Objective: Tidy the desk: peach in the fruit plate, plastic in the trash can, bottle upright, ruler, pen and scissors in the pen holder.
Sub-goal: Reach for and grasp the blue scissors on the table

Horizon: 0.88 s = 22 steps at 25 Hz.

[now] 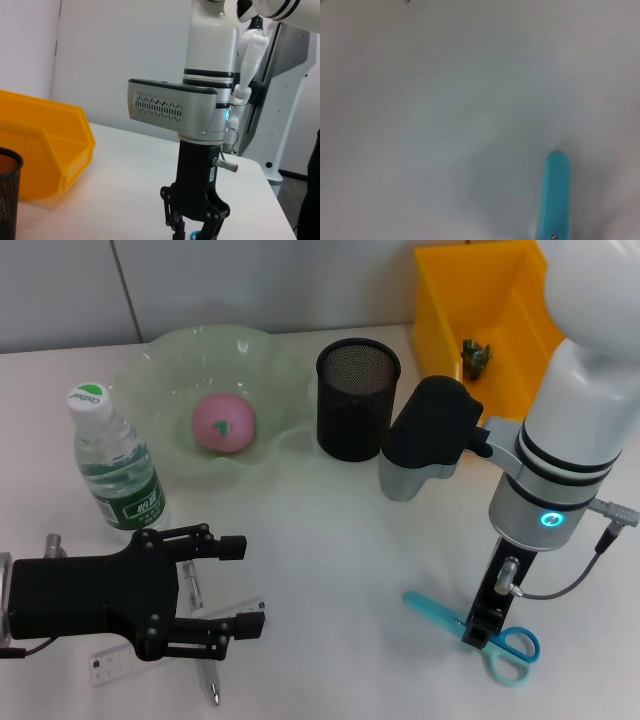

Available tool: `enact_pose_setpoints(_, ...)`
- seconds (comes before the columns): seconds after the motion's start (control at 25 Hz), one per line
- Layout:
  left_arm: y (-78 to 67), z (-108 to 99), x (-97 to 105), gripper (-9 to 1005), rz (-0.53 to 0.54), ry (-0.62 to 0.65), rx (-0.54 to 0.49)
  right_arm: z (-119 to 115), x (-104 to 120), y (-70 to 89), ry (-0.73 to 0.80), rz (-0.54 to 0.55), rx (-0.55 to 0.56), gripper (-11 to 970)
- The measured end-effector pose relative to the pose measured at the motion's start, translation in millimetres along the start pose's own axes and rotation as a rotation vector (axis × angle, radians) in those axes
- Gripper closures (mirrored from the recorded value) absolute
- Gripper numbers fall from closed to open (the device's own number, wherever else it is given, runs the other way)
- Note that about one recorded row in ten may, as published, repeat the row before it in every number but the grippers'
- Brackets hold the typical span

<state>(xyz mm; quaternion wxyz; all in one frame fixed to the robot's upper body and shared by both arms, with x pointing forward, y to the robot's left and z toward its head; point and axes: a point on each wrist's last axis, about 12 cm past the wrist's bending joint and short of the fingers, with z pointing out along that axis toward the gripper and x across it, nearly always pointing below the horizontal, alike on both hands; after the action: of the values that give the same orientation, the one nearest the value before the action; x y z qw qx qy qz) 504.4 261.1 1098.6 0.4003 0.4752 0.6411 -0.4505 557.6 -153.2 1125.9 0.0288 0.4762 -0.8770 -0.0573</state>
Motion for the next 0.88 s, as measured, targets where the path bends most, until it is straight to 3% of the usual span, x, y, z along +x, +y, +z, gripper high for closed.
enact_pose_setpoints(0.88,0.0,-1.2,0.5,157,0.003,0.001,-0.003,0.9,-4.1,8.1,0.012,-0.015,0.020,625)
